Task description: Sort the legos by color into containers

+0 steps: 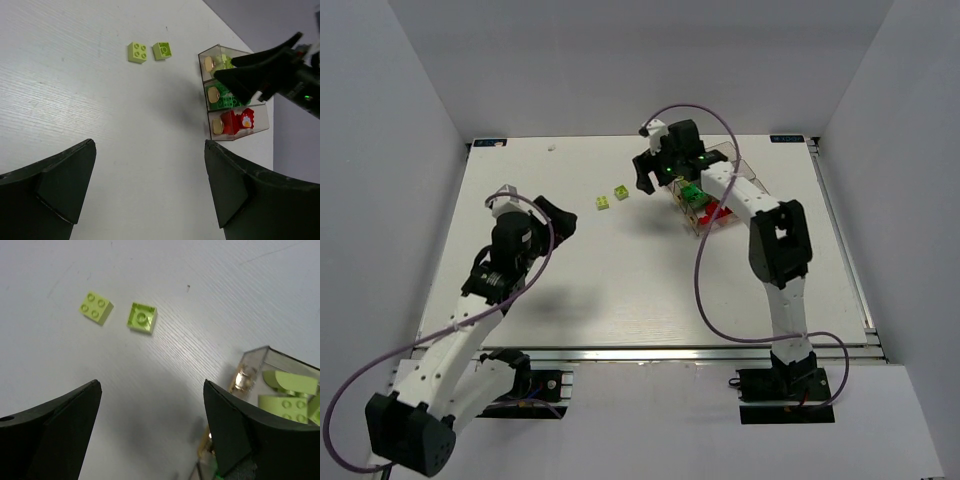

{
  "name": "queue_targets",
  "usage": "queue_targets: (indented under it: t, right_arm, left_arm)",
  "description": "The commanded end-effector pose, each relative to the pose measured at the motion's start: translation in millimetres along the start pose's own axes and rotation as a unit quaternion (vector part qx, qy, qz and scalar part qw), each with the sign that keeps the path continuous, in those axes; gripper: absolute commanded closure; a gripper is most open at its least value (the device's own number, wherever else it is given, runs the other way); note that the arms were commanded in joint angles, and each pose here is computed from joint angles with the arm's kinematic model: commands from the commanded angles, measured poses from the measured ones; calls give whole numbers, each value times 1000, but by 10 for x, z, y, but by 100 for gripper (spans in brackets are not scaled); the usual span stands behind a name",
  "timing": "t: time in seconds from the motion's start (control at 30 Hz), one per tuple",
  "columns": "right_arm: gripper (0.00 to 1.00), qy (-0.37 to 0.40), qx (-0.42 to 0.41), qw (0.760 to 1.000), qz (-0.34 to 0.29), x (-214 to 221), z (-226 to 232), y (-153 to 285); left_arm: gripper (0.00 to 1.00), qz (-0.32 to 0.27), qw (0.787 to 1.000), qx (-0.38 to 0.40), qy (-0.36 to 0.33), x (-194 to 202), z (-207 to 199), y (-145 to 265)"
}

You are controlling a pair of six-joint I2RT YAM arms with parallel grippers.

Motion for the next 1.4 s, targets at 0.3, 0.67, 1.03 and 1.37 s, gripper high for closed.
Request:
queue_targets:
  t: [0.3,0.67,1.03,1.37]
  right_arm:
    - [21,-51,33,998,0,-72,252,-828]
    - [24,-36,48,998,5,130,268,-1204]
    - [32,-28,57,998,-8,185,247,-1390]
    - [65,-18,45,999,-20,143,265,-1415]
  left_arm:
    - [2,-37,996,-58,56,115,409,501]
    - [2,-33,995,-73,56,141,472,556]
    - [2,-31,995,-75,60,147,473,560]
    - [2,-29,995,-79,60,150,476,553]
Point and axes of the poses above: each gripper's point midway between its finger pads, its own y axis back along the fingers, its own z axis along the line the jaws close on, x = y × z, the point moved 8 cm from there along y, back along the fingers, and after that the axes turned 3 degrees about y, right-handed, at the moved point
